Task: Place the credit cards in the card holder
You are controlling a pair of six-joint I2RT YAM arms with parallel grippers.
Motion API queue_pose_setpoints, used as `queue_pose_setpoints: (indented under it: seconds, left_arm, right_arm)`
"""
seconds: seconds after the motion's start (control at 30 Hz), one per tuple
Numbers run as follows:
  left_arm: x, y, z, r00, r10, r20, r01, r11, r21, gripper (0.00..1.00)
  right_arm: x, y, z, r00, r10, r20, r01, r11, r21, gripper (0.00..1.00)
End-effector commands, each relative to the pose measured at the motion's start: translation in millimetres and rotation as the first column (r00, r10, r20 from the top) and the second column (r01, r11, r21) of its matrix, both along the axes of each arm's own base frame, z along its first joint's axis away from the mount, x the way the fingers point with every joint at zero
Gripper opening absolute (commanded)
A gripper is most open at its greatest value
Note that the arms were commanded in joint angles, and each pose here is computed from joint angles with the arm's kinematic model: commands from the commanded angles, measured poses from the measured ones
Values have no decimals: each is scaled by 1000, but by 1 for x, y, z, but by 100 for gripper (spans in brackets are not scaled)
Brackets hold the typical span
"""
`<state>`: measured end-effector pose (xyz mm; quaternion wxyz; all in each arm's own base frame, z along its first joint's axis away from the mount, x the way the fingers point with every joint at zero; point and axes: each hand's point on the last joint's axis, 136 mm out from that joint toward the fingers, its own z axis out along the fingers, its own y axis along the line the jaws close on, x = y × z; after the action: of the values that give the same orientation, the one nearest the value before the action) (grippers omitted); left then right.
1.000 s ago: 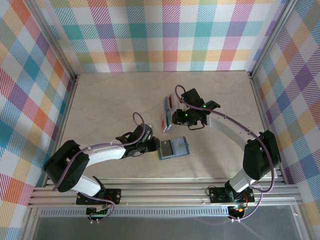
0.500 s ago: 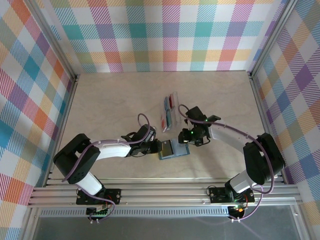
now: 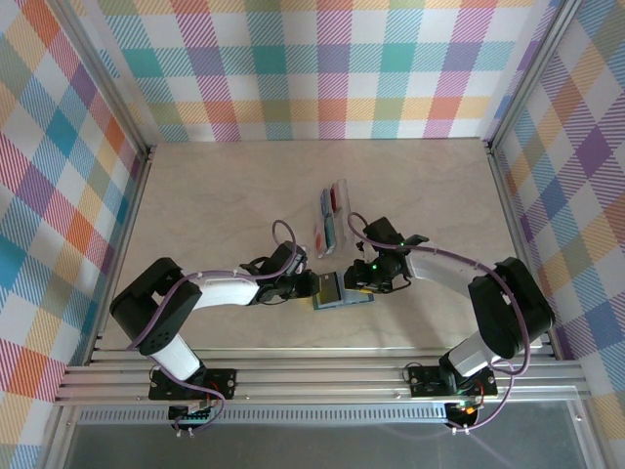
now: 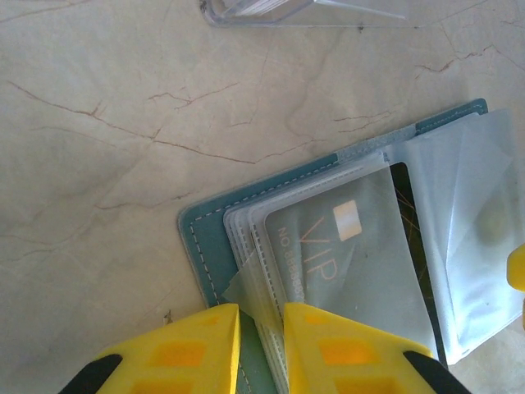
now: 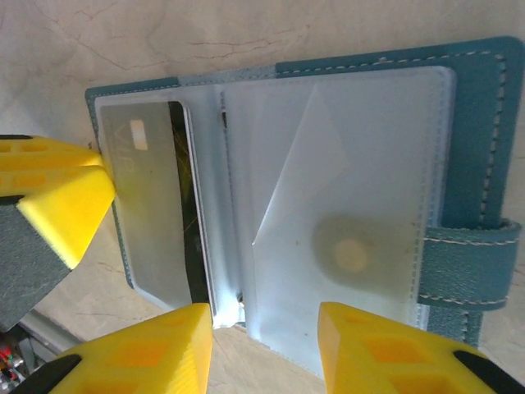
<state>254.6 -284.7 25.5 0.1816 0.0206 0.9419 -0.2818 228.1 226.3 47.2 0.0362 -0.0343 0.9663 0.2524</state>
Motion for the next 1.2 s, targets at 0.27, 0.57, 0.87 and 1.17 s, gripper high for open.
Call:
queue_pose_setpoints:
  seconds: [0.27, 0.57, 0.87, 1.17]
  left_arm:
    - [-4, 3, -15, 1000, -18, -22, 19, 998, 52, 21]
    - [-4, 3, -13, 1000, -19, -15, 20, 999, 47, 21]
    - [-5, 1, -16, 1000, -22, -22, 23, 999, 44, 20]
    - [-5, -1, -14, 999, -27, -18, 28, 999, 37, 20]
  right_arm:
    - [0, -20, -6, 999, -31, 17, 33, 994, -103, 45]
    - [0, -18, -13, 999, -32, 3, 32, 995, -99, 44]
    - [1, -27, -7, 998, -52, 36, 56, 989, -134, 43]
    - [-4, -1, -5, 1000, 1, -11, -1, 1000, 1, 44]
